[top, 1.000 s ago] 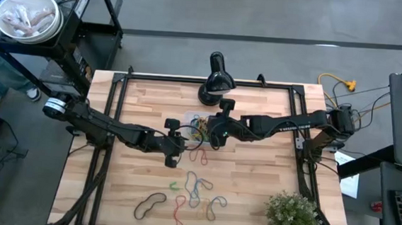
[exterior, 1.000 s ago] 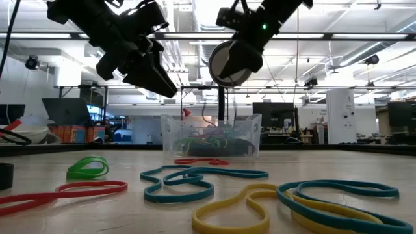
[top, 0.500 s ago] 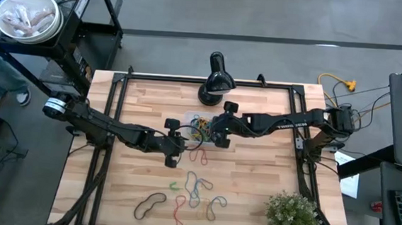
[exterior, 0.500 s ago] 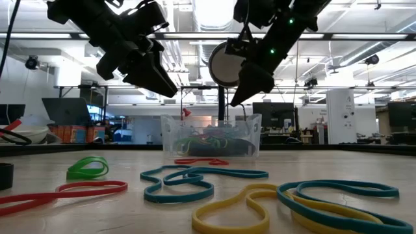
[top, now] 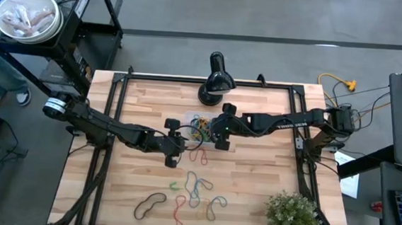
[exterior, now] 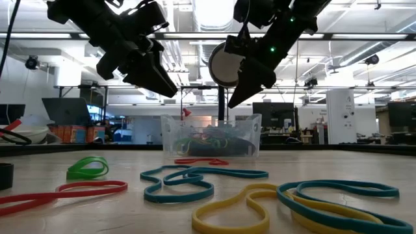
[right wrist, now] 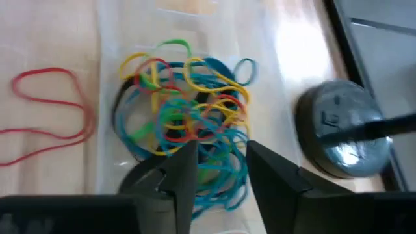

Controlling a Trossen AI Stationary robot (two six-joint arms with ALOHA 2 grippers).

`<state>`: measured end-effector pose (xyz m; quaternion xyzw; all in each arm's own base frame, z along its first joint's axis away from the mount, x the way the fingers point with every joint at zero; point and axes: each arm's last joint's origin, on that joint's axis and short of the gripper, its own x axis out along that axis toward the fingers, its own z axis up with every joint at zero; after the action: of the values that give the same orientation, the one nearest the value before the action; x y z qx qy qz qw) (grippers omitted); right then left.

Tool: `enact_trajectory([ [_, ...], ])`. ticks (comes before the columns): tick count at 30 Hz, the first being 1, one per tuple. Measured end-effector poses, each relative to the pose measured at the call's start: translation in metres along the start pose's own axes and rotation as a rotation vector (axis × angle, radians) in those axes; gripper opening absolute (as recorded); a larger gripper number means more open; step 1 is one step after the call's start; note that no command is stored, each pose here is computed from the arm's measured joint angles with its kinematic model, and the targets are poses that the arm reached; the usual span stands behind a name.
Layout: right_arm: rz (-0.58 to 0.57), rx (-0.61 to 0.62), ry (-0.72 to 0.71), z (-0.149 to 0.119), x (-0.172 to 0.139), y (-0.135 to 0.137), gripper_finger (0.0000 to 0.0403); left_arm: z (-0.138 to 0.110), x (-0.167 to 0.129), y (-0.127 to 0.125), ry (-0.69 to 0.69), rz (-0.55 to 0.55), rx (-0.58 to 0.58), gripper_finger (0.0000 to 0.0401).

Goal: Pick and place rubber bands into bin
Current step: Put the green rubber band into the transparent bin

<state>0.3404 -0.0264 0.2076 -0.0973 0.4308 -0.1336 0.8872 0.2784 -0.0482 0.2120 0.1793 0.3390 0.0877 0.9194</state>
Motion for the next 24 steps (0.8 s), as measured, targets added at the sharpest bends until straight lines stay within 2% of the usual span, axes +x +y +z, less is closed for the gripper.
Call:
enact_trajectory([
  [5, 0.137, -0.084, -0.037, 0.004, -0.006, 0.019, 0.0146, -0.001, 0.000, -0.003, -0.002, -0.091, 0.006, 0.0116],
  [9, 0.192, -0.147, -0.054, 0.005, -0.014, 0.043, 0.0146, -0.001, -0.001, -0.006, -0.016, -0.203, -0.003, 0.0116],
  [15, 0.261, -0.234, -0.060, 0.000, -0.028, 0.078, 0.0134, -0.001, -0.002, -0.010, -0.009, -0.298, -0.084, 0.0116],
  [19, 0.296, -0.250, -0.062, -0.003, -0.036, 0.096, 0.0125, -0.006, -0.006, -0.019, 0.054, -0.418, -0.116, 0.0116],
  [24, 0.324, -0.236, -0.038, -0.015, -0.039, 0.110, 0.0118, -0.010, -0.014, -0.035, 0.125, -0.502, -0.181, 0.0116],
])
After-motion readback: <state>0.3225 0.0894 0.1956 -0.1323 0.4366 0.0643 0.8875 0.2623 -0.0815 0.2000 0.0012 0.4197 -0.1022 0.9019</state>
